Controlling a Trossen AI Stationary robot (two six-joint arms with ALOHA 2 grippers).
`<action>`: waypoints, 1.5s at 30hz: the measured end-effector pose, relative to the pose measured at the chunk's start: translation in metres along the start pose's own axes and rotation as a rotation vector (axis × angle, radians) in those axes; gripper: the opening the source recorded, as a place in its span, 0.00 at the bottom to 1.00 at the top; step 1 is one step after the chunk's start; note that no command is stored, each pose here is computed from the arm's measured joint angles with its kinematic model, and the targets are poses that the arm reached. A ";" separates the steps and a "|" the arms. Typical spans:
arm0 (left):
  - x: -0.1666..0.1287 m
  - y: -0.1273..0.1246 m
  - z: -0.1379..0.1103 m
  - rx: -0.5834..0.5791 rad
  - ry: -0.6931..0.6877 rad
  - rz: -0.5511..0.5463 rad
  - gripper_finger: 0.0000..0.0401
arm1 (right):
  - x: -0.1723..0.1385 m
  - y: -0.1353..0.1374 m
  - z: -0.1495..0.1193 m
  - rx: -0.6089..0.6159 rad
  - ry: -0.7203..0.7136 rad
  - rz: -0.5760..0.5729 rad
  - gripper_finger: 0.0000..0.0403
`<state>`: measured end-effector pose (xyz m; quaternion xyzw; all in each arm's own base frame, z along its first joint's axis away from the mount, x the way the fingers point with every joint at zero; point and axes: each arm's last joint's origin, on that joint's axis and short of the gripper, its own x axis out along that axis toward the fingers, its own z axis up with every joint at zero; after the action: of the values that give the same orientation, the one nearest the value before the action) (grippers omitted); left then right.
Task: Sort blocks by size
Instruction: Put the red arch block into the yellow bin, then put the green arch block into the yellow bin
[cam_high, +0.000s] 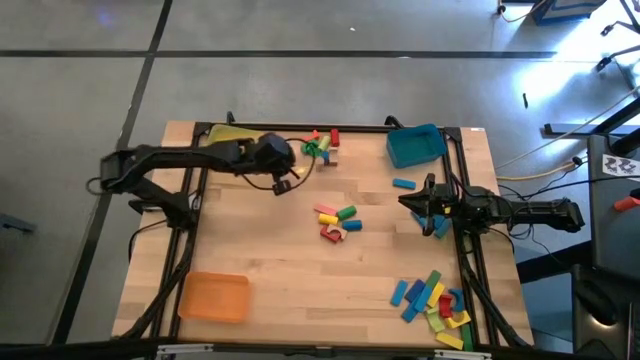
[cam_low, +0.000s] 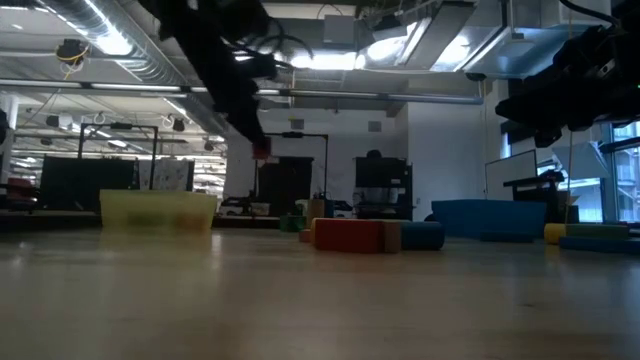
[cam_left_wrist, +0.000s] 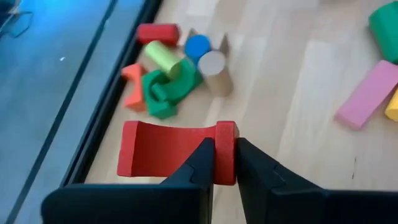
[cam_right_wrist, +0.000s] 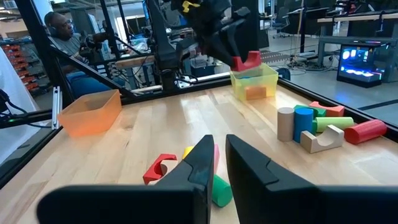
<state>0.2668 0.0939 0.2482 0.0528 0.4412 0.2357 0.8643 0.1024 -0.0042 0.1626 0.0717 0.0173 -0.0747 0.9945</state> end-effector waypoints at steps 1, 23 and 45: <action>-0.004 0.002 -0.004 -0.017 -0.006 0.007 0.08 | 0.000 0.000 0.000 0.000 0.000 0.000 0.11; -0.005 0.085 -0.101 -0.586 0.100 0.300 0.10 | 0.000 0.000 0.000 -0.022 -0.001 0.000 0.11; -0.006 0.089 -0.086 -0.625 -0.019 0.206 0.44 | 0.000 0.000 0.000 -0.022 0.000 0.000 0.11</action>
<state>0.1638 0.1597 0.2278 -0.1682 0.3318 0.4453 0.8144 0.1024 -0.0043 0.1626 0.0606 0.0181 -0.0746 0.9952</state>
